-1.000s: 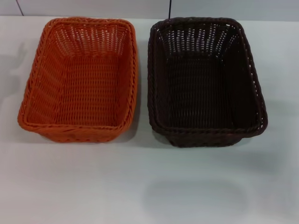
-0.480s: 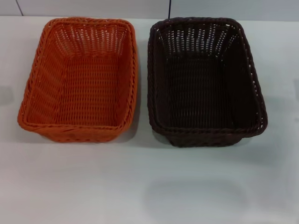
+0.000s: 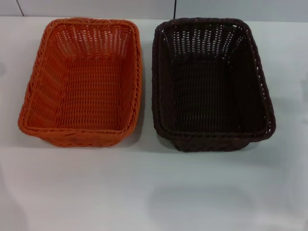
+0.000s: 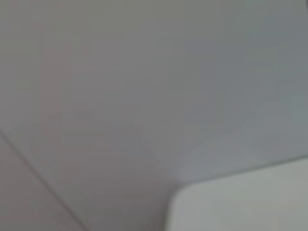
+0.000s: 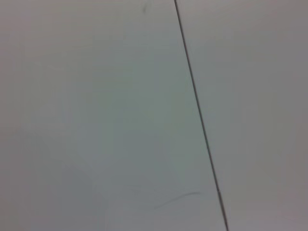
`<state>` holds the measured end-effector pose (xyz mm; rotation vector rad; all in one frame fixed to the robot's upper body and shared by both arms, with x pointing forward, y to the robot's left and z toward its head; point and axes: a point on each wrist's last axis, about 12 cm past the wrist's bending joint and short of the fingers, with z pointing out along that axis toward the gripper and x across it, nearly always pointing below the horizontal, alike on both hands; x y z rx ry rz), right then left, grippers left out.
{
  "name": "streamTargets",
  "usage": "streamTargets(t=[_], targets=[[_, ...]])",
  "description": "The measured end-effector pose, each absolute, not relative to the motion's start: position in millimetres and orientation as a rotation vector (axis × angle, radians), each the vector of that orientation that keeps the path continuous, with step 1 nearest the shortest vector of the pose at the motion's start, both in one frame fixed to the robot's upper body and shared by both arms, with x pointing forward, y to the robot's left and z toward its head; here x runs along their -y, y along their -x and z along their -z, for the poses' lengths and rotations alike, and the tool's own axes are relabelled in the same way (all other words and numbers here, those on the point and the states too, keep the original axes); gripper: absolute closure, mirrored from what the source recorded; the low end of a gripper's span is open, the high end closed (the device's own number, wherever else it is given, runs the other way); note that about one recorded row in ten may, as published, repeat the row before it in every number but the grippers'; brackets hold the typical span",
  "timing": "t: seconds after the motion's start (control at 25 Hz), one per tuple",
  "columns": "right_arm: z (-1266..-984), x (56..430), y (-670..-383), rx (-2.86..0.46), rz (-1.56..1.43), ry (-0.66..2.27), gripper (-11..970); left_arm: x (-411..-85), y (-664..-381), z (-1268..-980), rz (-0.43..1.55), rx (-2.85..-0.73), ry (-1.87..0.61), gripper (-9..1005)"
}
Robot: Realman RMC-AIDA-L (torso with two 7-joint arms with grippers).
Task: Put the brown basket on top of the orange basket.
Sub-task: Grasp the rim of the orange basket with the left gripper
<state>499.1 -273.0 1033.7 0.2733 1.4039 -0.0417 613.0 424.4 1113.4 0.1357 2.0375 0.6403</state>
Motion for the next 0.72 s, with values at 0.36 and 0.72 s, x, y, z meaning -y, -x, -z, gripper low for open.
streamTargets(t=[0.36, 0.72], targets=[[-1035.7, 268.1, -505.1, -1.408, 0.022, -0.266, 159, -393.8, -609.0, -1175.7, -0.198, -2.322, -0.193, 213], [-1035.5, 267.3, -504.5, -1.409, 0.019, -0.264, 159, -354.8, -591.9, -1210.5, 0.059, -2.422, -0.323, 213]])
